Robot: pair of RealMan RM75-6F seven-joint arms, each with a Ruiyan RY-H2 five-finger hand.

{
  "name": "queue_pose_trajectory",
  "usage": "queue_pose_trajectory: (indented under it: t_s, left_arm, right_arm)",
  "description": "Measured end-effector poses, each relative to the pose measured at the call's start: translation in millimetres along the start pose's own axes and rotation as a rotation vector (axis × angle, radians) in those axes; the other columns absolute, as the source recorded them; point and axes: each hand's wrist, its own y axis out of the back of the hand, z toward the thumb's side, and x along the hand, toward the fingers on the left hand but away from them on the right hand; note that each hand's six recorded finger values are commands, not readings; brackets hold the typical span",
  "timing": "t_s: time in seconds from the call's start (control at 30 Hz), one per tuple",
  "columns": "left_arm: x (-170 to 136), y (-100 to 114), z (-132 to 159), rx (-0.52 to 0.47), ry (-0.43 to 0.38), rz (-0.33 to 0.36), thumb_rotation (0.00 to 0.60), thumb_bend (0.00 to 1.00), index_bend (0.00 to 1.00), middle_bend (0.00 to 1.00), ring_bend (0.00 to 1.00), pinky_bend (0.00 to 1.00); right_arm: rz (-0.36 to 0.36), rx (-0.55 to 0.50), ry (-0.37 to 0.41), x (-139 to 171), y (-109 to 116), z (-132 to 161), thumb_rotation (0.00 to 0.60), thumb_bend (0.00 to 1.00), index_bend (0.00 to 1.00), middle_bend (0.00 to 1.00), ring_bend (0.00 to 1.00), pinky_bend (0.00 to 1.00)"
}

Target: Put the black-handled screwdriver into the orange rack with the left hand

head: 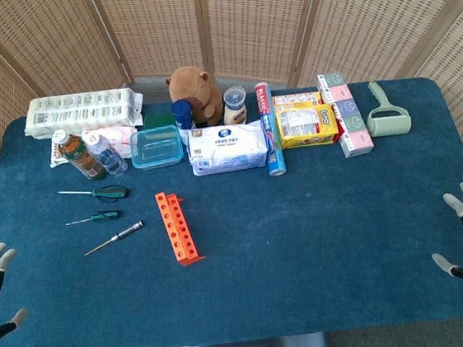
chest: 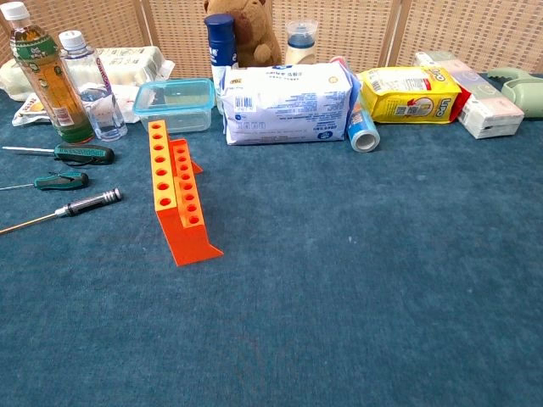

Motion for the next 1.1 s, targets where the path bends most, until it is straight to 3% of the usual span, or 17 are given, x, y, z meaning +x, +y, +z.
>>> queue_pose_trajectory:
  t_s: [0.2, 0.23, 0.3, 0.37, 0.4, 0.43, 0.47, 0.53, 0.57, 0.77, 0.93, 1.1]
  left_arm:
    - [3, -1, -3, 0.000, 0.015, -0.005, 0.600, 0.07, 0.00, 0.00, 0.05, 0.11]
    - [3, -2, -3, -0.001, 0.016, -0.008, 0.600, 0.07, 0.00, 0.02, 0.06, 0.11]
    - [4, -3, -4, -0.002, 0.016, -0.013, 0.600, 0.07, 0.00, 0.17, 0.14, 0.14]
    - [6, -3, -4, -0.001, 0.017, -0.013, 0.600, 0.07, 0.00, 0.47, 0.38, 0.31]
    - [7, -2, -5, -0.003, 0.022, -0.010, 0.600, 0.07, 0.00, 0.56, 0.48, 0.42]
    - [8, -2, -6, -0.006, 0.028, -0.007, 0.600, 0.07, 0.01, 0.68, 0.62, 0.58]
    - [11, -2, -8, -0.011, 0.037, 0.002, 0.600, 0.07, 0.03, 0.78, 0.74, 0.75]
    - [16, -4, -9, -0.021, 0.053, 0.012, 0.600, 0.07, 0.07, 0.91, 0.91, 0.94]
    - [18, -5, -10, -0.027, 0.060, 0.011, 0.600, 0.07, 0.09, 0.96, 0.96, 0.98]
    - [42, -18, -4, -0.058, 0.084, -0.025, 0.600, 0.08, 0.25, 1.00, 1.00, 1.00]
    - [70, -22, 3, -0.047, 0.142, -0.036, 0.600, 0.11, 0.26, 1.00, 1.00, 1.00]
    - [97, -39, 12, -0.071, 0.220, -0.120, 0.600, 0.14, 0.26, 1.00, 1.00, 1.00]
  right_arm:
    - [0.017, -0.022, 0.004, -1, -1, -1, 0.600, 0.03, 0.13, 0.01, 0.00, 0.00]
    - [0.019, -0.025, 0.004, -1, -1, -1, 0.600, 0.03, 0.13, 0.01, 0.00, 0.00]
    - [0.023, -0.037, 0.004, -1, 0, -1, 0.600, 0.03, 0.13, 0.01, 0.00, 0.00]
    - [0.026, -0.051, 0.007, -1, 0, 0, 0.600, 0.03, 0.13, 0.01, 0.00, 0.00]
    - [0.027, -0.055, 0.010, -1, 1, 0, 0.600, 0.03, 0.13, 0.01, 0.00, 0.00]
    - [0.029, -0.059, 0.011, -1, 1, 0, 0.600, 0.03, 0.13, 0.01, 0.00, 0.00]
    - [0.031, -0.064, 0.011, -1, 1, 0, 0.600, 0.03, 0.13, 0.01, 0.00, 0.00]
    - [0.036, -0.071, 0.010, 0, 1, 0, 0.600, 0.03, 0.13, 0.01, 0.00, 0.00]
    - [0.039, -0.077, 0.009, 0, 1, -1, 0.600, 0.03, 0.13, 0.01, 0.00, 0.00]
    - [0.049, -0.107, 0.016, 0, 4, -3, 0.600, 0.03, 0.13, 0.01, 0.00, 0.00]
    - [0.053, -0.125, 0.017, -1, 6, -5, 0.600, 0.03, 0.13, 0.01, 0.00, 0.00]
    - [0.064, -0.138, 0.014, -2, 6, -8, 0.600, 0.03, 0.13, 0.01, 0.00, 0.00]
